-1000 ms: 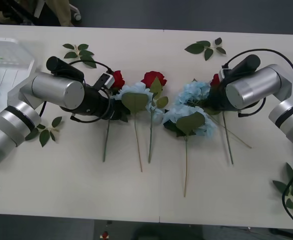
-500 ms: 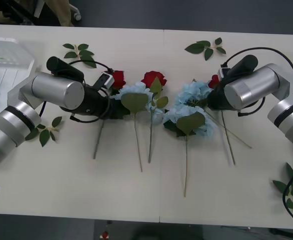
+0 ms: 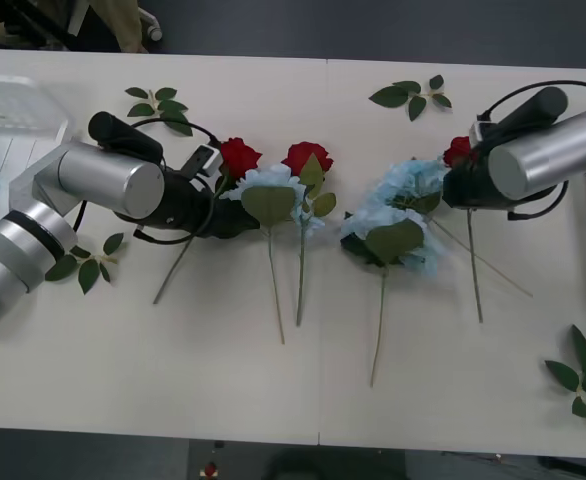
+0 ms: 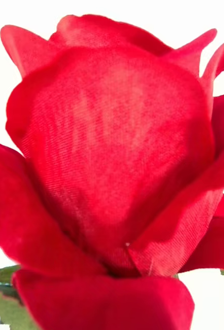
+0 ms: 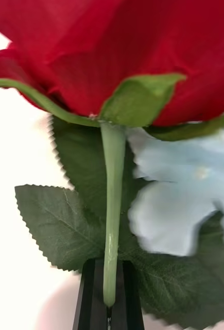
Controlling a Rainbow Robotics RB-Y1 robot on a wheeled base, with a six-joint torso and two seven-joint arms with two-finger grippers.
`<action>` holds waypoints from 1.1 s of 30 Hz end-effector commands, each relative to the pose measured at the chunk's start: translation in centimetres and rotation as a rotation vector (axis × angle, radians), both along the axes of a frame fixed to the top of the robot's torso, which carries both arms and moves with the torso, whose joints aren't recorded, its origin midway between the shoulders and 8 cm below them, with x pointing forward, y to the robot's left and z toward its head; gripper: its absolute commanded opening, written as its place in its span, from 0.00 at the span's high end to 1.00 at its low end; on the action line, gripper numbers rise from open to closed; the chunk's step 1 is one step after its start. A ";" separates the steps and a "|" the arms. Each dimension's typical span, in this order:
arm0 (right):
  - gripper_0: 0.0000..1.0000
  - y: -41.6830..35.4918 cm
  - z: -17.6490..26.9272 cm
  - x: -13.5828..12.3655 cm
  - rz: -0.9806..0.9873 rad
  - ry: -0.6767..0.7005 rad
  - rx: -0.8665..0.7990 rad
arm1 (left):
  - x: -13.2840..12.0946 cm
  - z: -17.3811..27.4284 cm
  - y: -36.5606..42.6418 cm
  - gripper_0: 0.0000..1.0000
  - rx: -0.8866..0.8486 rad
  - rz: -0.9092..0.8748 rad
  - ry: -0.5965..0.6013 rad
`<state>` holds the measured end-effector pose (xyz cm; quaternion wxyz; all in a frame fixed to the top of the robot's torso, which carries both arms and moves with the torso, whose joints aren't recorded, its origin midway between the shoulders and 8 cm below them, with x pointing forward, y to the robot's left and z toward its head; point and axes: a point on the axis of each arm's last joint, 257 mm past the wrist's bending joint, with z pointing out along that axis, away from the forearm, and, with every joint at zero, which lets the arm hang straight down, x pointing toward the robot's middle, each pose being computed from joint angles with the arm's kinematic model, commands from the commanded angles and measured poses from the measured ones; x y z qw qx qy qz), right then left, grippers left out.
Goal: Put the red flowers into the right box and the blue flowers into the left box
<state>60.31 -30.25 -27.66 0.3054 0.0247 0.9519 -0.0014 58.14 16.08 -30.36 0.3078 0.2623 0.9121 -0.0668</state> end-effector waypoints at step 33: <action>1.00 -2.0 15.3 1.2 0.263 -0.259 0.048 | 0.0 20.4 -1.1 1.00 -0.431 -0.049 -0.243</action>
